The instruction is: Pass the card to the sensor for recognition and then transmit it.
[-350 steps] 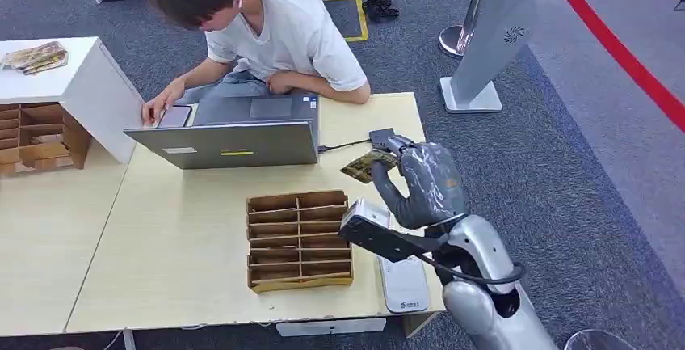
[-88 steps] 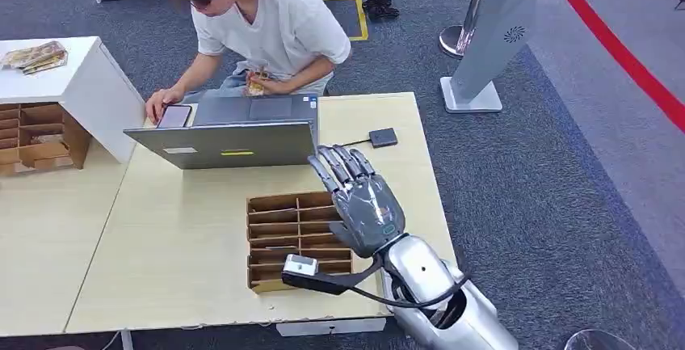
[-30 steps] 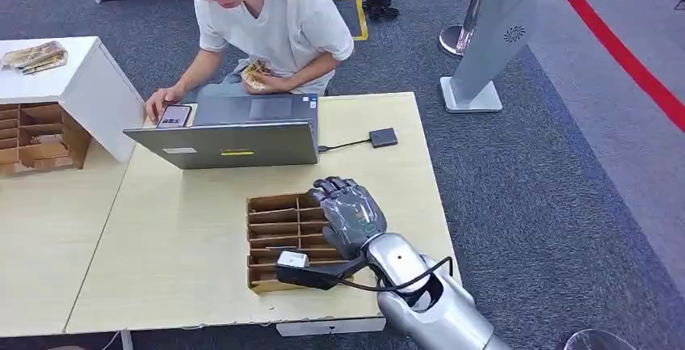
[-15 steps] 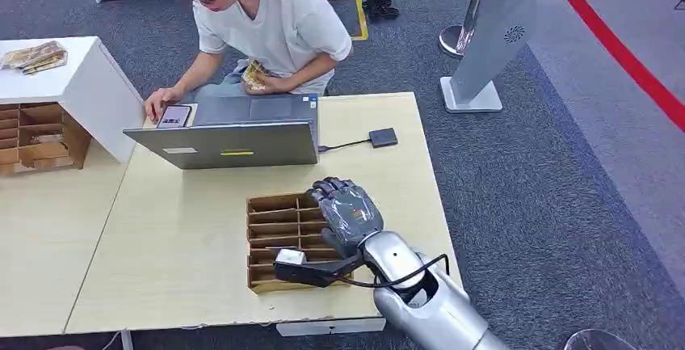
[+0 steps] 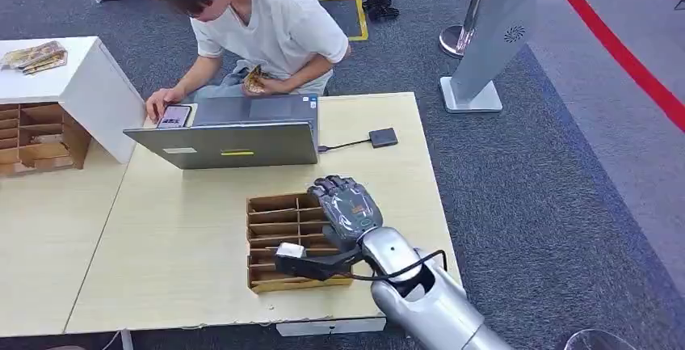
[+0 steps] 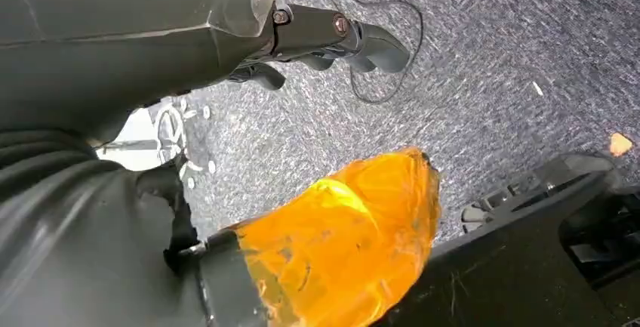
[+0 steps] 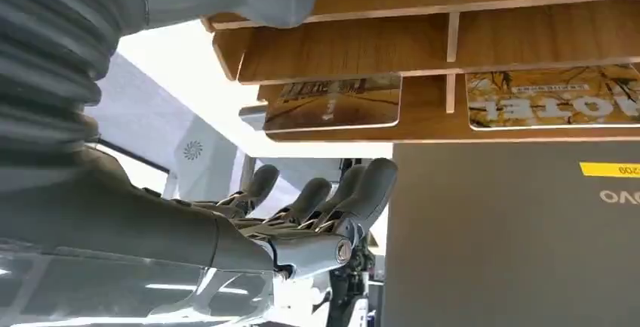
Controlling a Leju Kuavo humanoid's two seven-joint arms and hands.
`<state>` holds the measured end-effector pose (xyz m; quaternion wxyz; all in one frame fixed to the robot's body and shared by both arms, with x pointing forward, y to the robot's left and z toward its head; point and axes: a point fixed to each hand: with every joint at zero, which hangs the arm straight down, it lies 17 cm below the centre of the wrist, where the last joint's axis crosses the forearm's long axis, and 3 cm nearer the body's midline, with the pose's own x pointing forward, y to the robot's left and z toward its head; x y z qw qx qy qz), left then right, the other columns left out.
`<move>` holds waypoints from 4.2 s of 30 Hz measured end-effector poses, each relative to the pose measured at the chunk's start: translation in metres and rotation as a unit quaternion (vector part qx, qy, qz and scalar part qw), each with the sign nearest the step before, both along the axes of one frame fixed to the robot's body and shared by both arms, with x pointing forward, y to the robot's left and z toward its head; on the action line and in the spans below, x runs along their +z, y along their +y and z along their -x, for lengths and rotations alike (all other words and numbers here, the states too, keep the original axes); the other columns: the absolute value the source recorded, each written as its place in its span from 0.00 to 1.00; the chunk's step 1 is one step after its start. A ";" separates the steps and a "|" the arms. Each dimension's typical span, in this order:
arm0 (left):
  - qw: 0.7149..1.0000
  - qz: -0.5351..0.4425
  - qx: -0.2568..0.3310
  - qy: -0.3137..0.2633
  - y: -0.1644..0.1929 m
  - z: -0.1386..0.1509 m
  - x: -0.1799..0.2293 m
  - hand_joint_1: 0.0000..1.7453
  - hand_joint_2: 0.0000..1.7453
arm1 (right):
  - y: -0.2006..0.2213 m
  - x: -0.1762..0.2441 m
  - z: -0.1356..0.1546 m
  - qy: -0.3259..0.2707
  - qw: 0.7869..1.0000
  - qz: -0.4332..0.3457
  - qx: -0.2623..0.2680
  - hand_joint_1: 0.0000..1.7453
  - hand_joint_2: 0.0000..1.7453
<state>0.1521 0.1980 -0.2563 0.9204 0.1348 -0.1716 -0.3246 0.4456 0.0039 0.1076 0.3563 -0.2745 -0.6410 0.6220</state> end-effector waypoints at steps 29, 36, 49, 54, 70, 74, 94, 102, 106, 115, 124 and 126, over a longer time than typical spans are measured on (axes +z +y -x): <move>1.000 0.000 -0.012 0.000 -0.002 -0.001 0.000 0.00 0.00 | -0.002 0.010 -0.017 -0.007 1.000 -0.002 -0.010 0.94 1.00; 1.000 0.001 -0.013 0.000 -0.002 0.000 0.000 0.00 0.00 | 0.009 0.045 -0.013 -0.047 0.999 -0.027 0.007 0.98 1.00; 1.000 0.001 -0.009 -0.005 -0.001 -0.001 0.000 0.00 0.00 | 0.023 0.140 0.008 -0.129 0.985 -0.101 0.049 1.00 1.00; 1.000 0.001 -0.009 -0.006 -0.001 -0.001 0.000 0.00 0.00 | 0.023 0.155 0.012 -0.143 0.982 -0.112 0.055 1.00 1.00; 1.000 0.001 -0.027 -0.009 -0.003 0.004 -0.001 0.00 0.00 | 0.029 0.274 0.038 -0.252 0.948 -0.161 0.110 1.00 1.00; 0.999 0.001 -0.041 0.000 -0.005 0.001 0.000 0.00 0.00 | 0.034 0.288 0.027 -0.265 0.948 -0.141 0.106 1.00 1.00; 0.997 -0.006 -0.080 -0.007 -0.009 -0.005 0.002 0.00 0.00 | 0.035 0.249 -0.063 -0.260 0.965 0.040 0.010 1.00 1.00; 0.996 -0.007 -0.085 -0.008 -0.010 -0.005 0.002 0.00 0.00 | 0.030 0.221 -0.084 -0.237 0.967 0.097 -0.005 0.00 1.00; 0.996 -0.007 -0.084 -0.008 -0.010 -0.005 0.002 0.00 0.00 | 0.028 0.209 -0.090 -0.222 0.968 0.117 -0.008 0.00 1.00; 0.996 -0.008 -0.084 -0.009 -0.010 -0.005 0.002 0.00 0.00 | 0.024 0.200 -0.095 -0.211 0.969 0.127 -0.013 0.00 0.00; 0.998 -0.008 -0.067 -0.013 -0.007 -0.005 0.002 0.00 0.00 | 0.038 0.223 -0.070 -0.226 0.973 0.039 0.024 0.00 0.00; 0.998 -0.007 -0.054 -0.014 -0.006 -0.003 0.002 0.00 0.00 | 0.039 0.233 -0.050 -0.221 0.974 -0.027 0.047 0.00 0.00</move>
